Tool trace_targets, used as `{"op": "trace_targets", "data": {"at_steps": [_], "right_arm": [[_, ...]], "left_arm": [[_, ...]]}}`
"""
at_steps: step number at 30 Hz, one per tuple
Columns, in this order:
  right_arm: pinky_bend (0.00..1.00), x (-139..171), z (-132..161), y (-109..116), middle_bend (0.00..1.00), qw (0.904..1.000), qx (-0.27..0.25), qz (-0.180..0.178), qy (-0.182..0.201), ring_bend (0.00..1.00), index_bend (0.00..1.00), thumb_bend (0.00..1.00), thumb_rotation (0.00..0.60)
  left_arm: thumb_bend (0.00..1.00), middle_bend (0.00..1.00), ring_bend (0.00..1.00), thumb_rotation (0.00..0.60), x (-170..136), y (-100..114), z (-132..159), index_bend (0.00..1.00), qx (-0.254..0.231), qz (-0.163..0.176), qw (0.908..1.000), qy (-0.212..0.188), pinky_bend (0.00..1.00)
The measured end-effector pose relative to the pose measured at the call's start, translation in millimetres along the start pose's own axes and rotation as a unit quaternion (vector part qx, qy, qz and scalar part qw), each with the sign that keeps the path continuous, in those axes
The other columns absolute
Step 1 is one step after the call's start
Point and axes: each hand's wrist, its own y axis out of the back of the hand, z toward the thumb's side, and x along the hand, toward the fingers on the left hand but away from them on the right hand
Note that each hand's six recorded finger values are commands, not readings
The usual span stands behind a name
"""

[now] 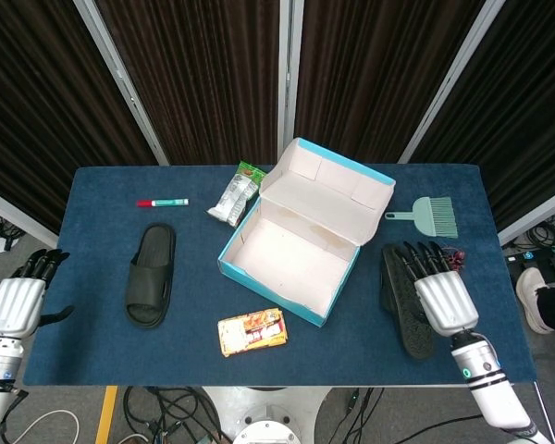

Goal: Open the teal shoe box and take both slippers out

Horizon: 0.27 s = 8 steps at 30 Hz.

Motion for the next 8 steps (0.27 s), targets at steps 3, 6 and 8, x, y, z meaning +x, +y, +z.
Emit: {"op": "trace_targets", "data": {"at_steps": [3,6,8], "right_arm": [[0.0,14.8,-12.4,-19.1,0.01,0.9996,0.013,0.0,-0.026,0.0,0.0,0.15,0.6],[0.0,27.6,-25.4,-37.2,0.0,0.9983,0.026,0.0,-0.053,0.0,0.0,0.15,0.6],[0.0,32.4,-32.3,-44.3,0.0,0.9973,0.029,-0.006,-0.068,0.0,0.0,0.15,0.6]], "left_arm": [[0.11,0.12,0.1,0.6,1.2,2.3,3.0,0.15,-0.003,0.004,1.0,-0.005,0.36],[0.11,0.12,0.1,0.6,1.8,3.4,3.4,0.15,-0.004,0.005,1.0,-0.008,0.36],[0.11,0.13,0.1,0.6,2.1,3.3,3.0,0.15,-0.005,0.005,0.9999,-0.007,0.36]]}}
